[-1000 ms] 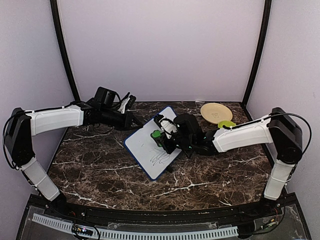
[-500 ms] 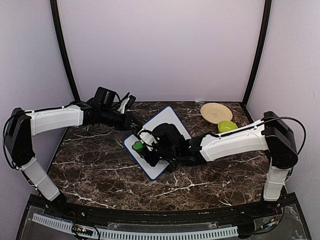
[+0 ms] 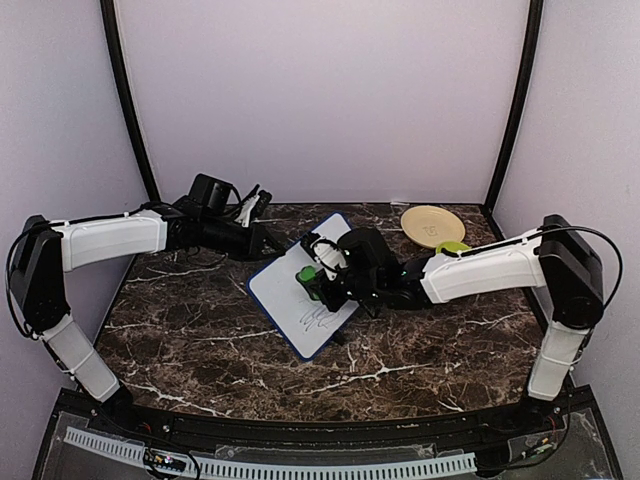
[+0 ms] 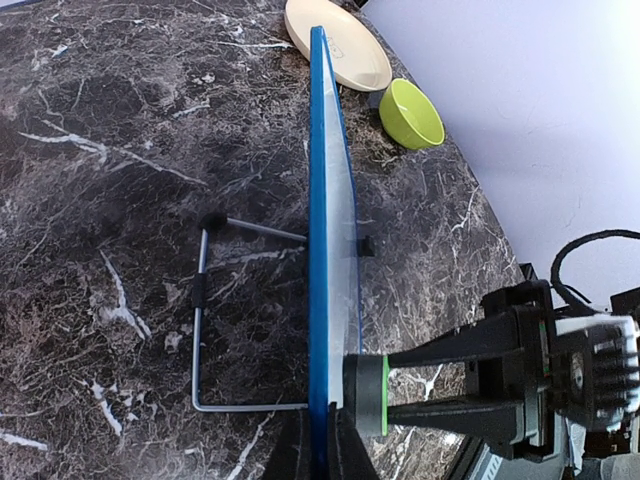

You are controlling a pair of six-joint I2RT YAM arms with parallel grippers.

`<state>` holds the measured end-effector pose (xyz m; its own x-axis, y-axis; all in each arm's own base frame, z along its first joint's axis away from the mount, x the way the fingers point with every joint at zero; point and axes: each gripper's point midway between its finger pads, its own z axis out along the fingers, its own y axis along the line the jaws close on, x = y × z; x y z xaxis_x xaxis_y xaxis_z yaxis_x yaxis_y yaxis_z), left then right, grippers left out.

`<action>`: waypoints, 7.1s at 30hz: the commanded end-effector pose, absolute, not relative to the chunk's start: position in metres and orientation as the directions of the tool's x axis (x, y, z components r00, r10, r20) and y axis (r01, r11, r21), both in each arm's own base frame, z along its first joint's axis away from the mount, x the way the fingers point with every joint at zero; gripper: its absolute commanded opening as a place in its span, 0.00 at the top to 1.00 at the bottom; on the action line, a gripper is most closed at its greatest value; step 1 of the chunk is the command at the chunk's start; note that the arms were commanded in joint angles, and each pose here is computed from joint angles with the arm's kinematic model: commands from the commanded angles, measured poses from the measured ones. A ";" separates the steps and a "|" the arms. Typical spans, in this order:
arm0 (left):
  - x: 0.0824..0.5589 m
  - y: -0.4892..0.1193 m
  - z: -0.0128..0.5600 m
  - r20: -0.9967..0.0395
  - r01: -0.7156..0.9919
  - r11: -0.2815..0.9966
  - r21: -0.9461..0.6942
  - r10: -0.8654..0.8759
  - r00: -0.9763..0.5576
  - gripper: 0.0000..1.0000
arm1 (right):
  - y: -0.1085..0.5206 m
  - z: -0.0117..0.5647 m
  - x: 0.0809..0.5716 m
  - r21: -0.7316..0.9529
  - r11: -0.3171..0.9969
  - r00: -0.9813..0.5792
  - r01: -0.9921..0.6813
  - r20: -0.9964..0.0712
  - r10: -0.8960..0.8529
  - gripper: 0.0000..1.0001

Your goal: Erase the whiteboard

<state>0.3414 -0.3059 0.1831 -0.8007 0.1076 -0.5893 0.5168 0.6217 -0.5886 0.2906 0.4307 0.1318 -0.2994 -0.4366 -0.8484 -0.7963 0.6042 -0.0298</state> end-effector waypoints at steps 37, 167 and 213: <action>0.331 -0.320 0.203 -0.612 0.564 0.556 -0.611 0.120 -0.782 1.00 | 0.338 0.083 0.342 0.019 0.762 -0.442 -0.647 -0.823 -0.356 0.99; 0.345 -0.322 0.206 -0.622 0.556 0.578 -0.597 0.104 -0.776 1.00 | 0.424 0.094 0.258 -0.046 0.634 -0.224 -0.772 -0.914 -0.339 0.99; 0.355 -0.311 0.224 -0.649 0.554 0.596 -0.581 0.071 -0.757 1.00 | 0.405 0.115 0.297 0.070 0.642 -0.275 -0.763 -0.935 -0.225 0.99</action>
<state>0.3573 -0.3174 0.1909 -0.8002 0.0948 -0.5922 0.5153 0.6139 -0.5980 0.3109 0.3720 0.0968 -0.3210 -0.2690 -0.9081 -0.7171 0.6954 0.0475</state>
